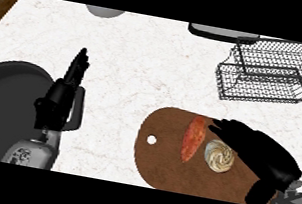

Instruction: Pick the cupcake from the cutting board and place it in the tiered basket

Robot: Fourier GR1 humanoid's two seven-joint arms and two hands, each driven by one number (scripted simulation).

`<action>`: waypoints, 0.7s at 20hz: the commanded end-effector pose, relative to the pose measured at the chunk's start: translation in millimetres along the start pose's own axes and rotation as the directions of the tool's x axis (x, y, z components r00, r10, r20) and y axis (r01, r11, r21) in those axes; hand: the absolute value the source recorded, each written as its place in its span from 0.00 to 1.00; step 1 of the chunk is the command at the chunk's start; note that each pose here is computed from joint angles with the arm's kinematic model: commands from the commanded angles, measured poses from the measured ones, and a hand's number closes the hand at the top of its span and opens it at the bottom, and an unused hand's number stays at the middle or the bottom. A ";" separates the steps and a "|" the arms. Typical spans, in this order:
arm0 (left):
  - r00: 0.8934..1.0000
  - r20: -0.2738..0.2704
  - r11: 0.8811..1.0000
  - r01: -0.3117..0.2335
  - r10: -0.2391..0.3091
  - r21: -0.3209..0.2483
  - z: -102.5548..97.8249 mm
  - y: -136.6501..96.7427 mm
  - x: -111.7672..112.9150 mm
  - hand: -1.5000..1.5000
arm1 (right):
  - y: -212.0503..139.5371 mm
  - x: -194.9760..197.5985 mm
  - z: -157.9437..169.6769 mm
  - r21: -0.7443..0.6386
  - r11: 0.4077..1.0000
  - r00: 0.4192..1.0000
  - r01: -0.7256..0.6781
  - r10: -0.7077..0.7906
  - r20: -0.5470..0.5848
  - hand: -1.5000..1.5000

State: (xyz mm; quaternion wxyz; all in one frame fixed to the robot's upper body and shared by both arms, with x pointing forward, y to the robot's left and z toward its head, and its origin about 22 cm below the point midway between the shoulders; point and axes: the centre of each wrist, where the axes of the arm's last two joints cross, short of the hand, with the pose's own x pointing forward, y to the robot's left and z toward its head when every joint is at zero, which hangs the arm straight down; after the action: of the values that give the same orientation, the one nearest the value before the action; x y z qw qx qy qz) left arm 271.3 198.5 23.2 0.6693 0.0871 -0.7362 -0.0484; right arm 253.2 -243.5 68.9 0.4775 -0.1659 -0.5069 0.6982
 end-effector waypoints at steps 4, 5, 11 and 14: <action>1.000 0.002 1.000 -0.007 0.007 0.007 2.0 6.4 19.4 0.50 | 12.7 9.0 -0.1 -0.005 1.000 1.000 0.021 -0.020 0.007 0.00; 1.000 0.004 1.000 -0.006 0.006 -0.019 -3.3 -5.8 5.3 0.50 | 26.8 -4.3 -9.9 -0.009 1.000 1.000 0.018 -0.018 -0.005 0.00; 1.000 -0.005 1.000 -0.009 0.009 0.007 -14.2 12.6 8.8 0.50 | 28.7 -10.6 -13.1 -0.006 0.999 0.999 0.043 -0.043 0.013 0.00; 1.000 -0.012 1.000 0.000 0.000 -0.006 -2.3 -23.5 -2.5 0.50 | 49.0 -6.6 -32.3 0.017 0.999 0.999 0.048 -0.048 0.007 0.00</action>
State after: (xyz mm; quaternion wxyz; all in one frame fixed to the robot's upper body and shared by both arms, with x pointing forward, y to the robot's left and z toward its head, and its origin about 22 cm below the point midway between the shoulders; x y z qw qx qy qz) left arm 272.4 198.1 27.4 0.6721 0.0857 -0.7340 -0.0470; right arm 251.6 -238.9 34.6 0.4889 -0.1525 -0.5126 0.6891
